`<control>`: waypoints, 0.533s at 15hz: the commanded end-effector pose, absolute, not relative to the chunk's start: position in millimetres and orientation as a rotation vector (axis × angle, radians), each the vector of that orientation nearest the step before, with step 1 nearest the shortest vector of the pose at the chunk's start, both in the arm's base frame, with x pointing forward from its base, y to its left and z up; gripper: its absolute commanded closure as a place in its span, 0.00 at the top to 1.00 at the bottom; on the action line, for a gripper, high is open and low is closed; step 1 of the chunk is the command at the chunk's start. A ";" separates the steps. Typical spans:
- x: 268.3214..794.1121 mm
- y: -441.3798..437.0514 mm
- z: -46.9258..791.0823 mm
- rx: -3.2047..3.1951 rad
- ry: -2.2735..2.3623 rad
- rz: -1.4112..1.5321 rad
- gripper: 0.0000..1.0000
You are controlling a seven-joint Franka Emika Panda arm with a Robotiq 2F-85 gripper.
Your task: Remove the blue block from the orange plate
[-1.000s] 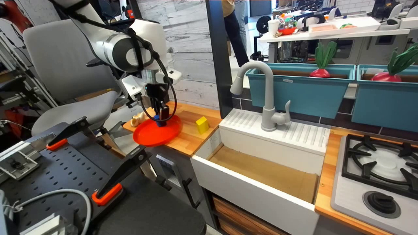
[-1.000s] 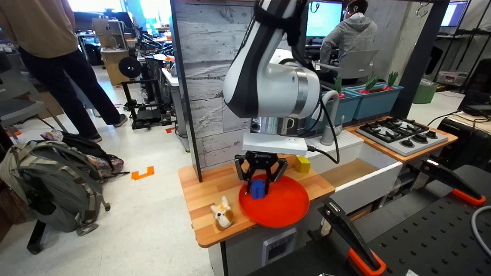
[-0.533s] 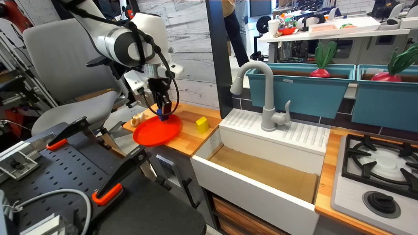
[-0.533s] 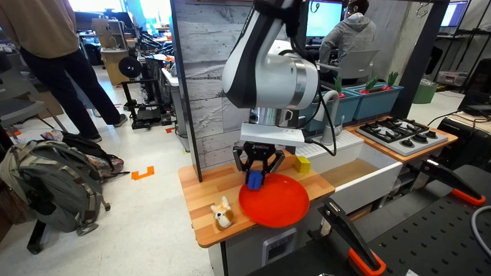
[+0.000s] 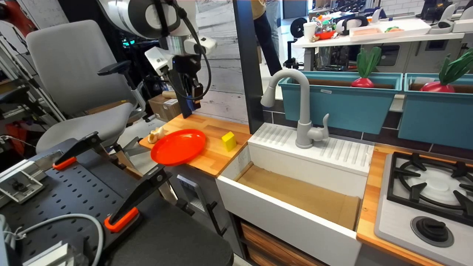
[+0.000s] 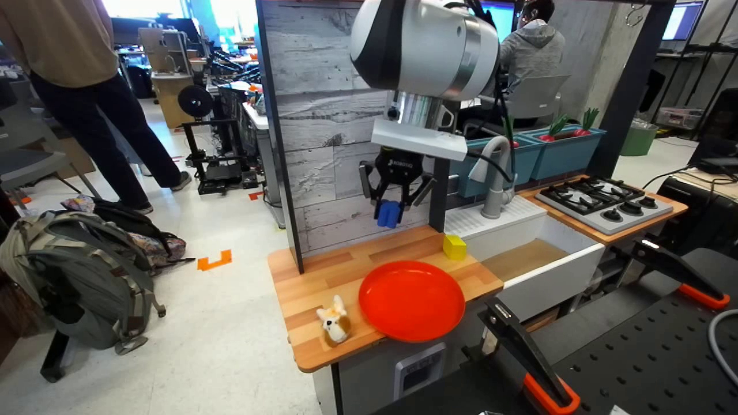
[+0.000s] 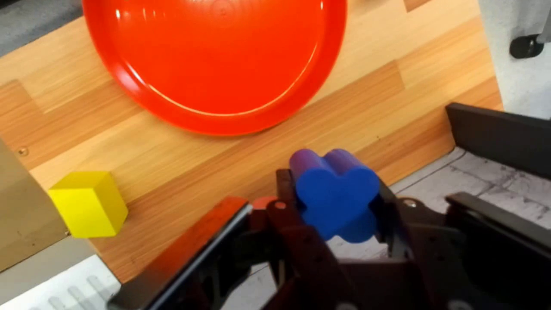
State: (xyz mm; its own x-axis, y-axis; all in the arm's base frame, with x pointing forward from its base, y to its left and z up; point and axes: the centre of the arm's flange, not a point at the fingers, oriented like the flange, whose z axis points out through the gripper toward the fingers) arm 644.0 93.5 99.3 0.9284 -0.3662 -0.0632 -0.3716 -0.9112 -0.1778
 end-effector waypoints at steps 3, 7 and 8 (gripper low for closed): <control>657.2 44.3 101.3 -2.863 0.687 0.071 0.16; 655.3 18.2 78.8 -2.876 0.746 0.073 0.16; 654.5 13.9 70.9 -2.882 0.758 0.087 0.16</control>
State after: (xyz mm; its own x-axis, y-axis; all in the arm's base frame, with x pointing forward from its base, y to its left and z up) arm 648.1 23.9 89.5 0.8837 -0.4601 -0.0858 -0.4681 -0.8700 -0.1550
